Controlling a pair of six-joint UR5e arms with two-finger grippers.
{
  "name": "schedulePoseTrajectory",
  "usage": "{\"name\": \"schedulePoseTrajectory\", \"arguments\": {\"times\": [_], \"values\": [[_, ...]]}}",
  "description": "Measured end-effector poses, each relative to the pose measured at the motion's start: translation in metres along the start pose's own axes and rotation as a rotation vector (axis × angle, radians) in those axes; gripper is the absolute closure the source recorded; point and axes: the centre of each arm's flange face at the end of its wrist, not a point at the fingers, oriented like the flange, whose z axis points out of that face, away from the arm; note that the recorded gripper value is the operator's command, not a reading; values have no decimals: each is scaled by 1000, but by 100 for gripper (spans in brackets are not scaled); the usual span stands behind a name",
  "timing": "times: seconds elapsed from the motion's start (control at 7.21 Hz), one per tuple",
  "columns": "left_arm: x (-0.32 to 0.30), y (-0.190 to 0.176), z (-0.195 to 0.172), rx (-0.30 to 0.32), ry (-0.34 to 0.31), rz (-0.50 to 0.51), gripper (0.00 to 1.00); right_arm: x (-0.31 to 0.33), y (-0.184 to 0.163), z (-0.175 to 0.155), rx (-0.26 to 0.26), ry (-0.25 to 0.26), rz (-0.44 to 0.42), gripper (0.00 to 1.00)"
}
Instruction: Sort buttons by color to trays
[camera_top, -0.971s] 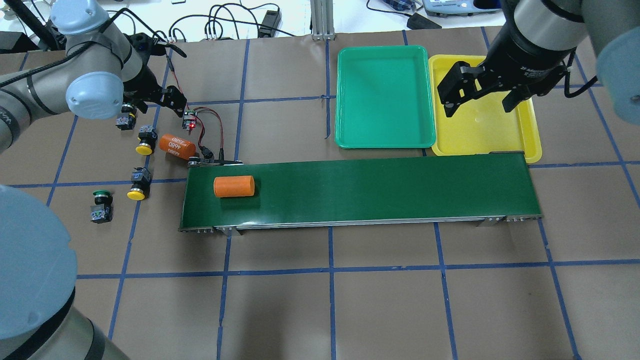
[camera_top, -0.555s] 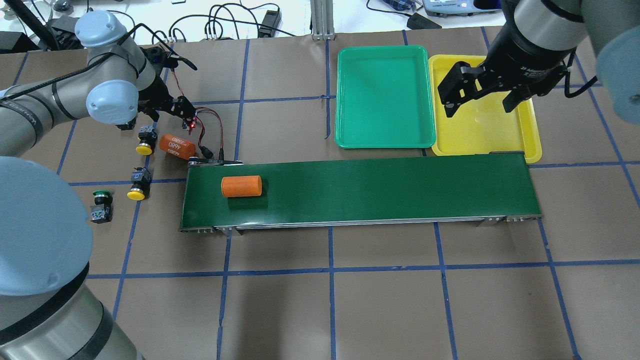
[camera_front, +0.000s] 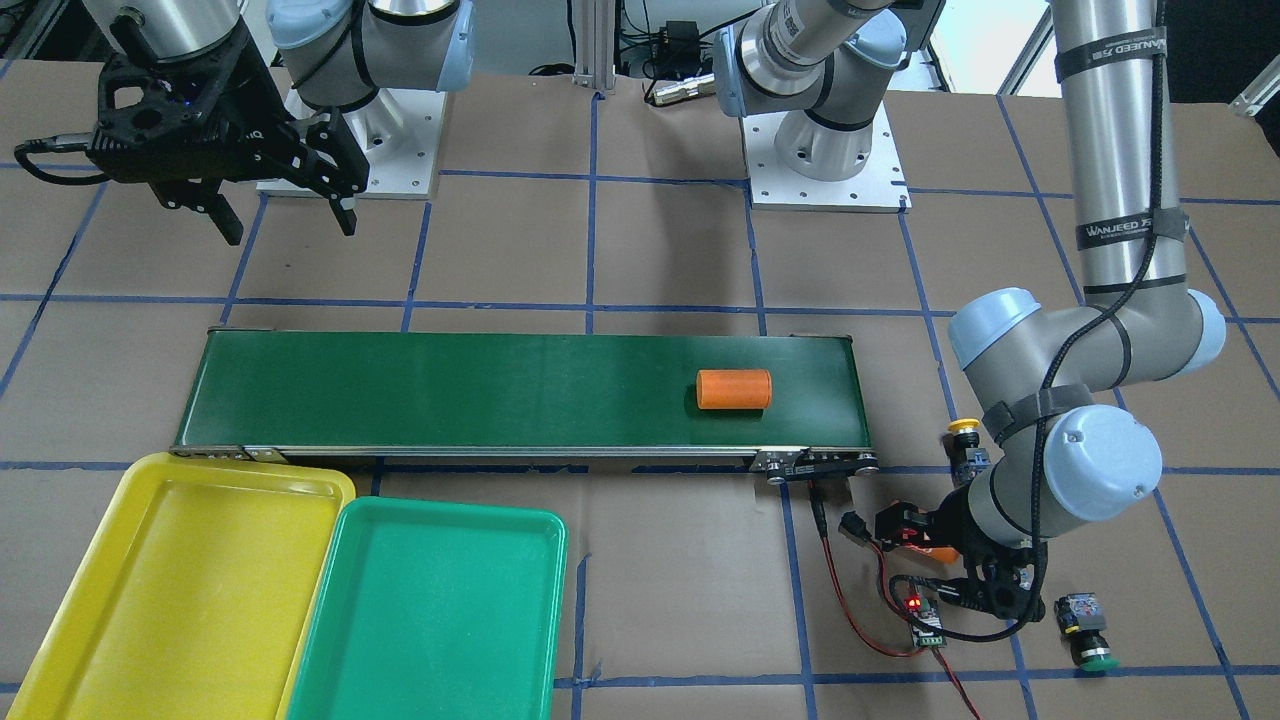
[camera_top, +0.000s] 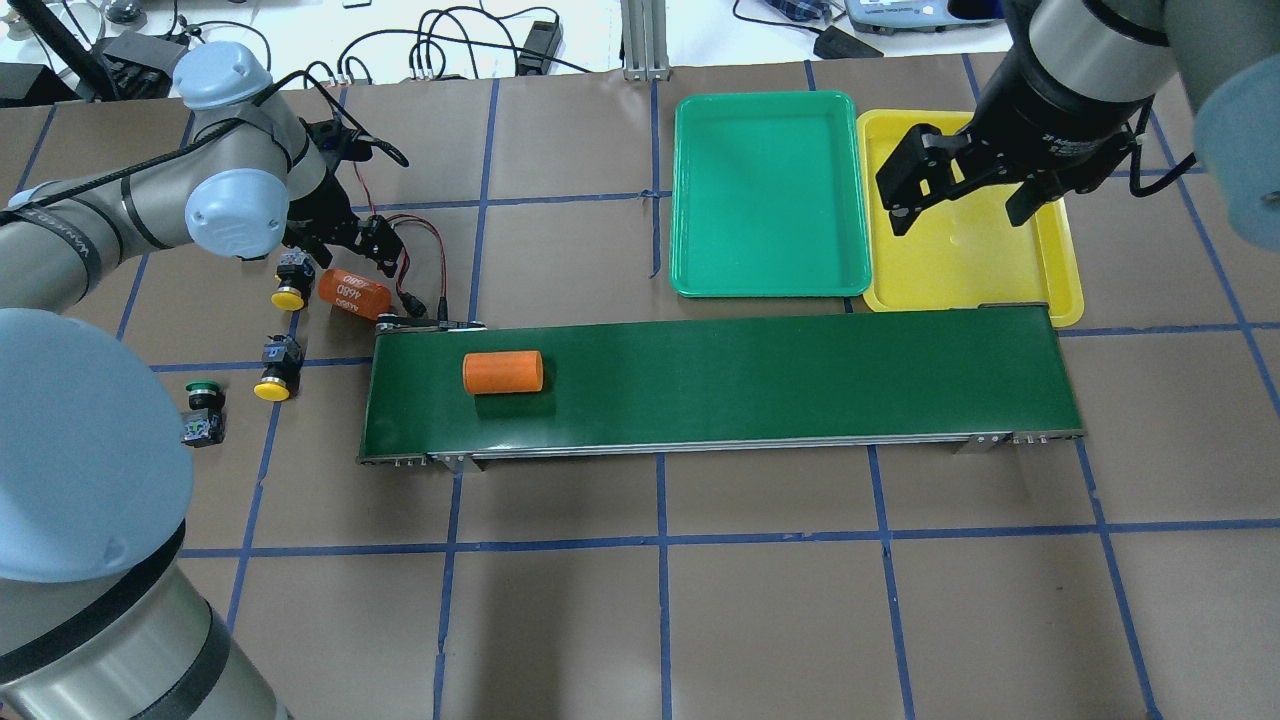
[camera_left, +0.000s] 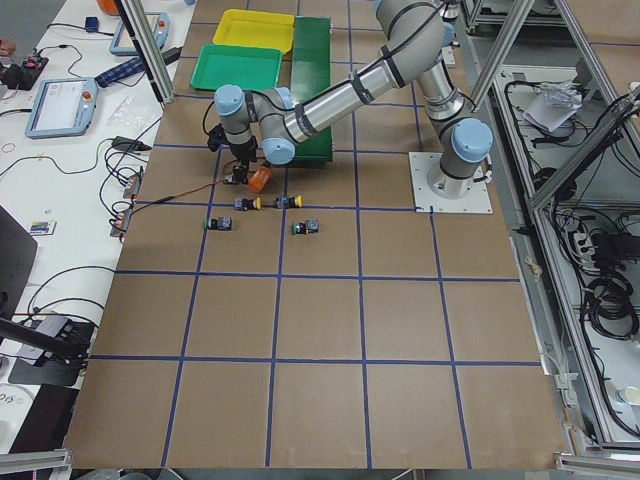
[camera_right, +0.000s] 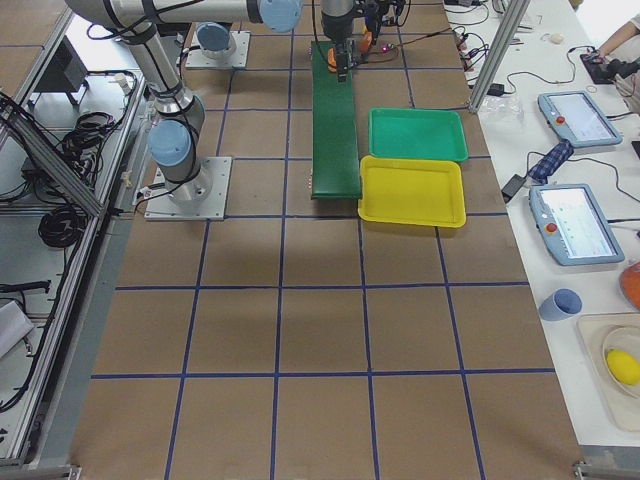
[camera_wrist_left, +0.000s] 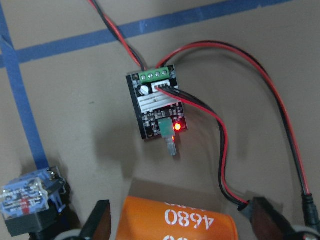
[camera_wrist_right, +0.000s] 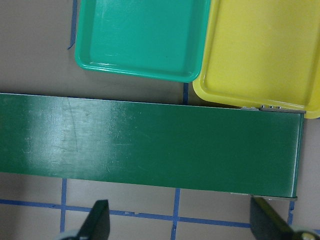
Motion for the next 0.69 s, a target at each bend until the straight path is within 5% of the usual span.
{"name": "schedulePoseTrajectory", "arguments": {"times": [0.69], "values": [[-2,3,11,-46,11,21,0,0,0,0,-1,0,-1,0]]}}
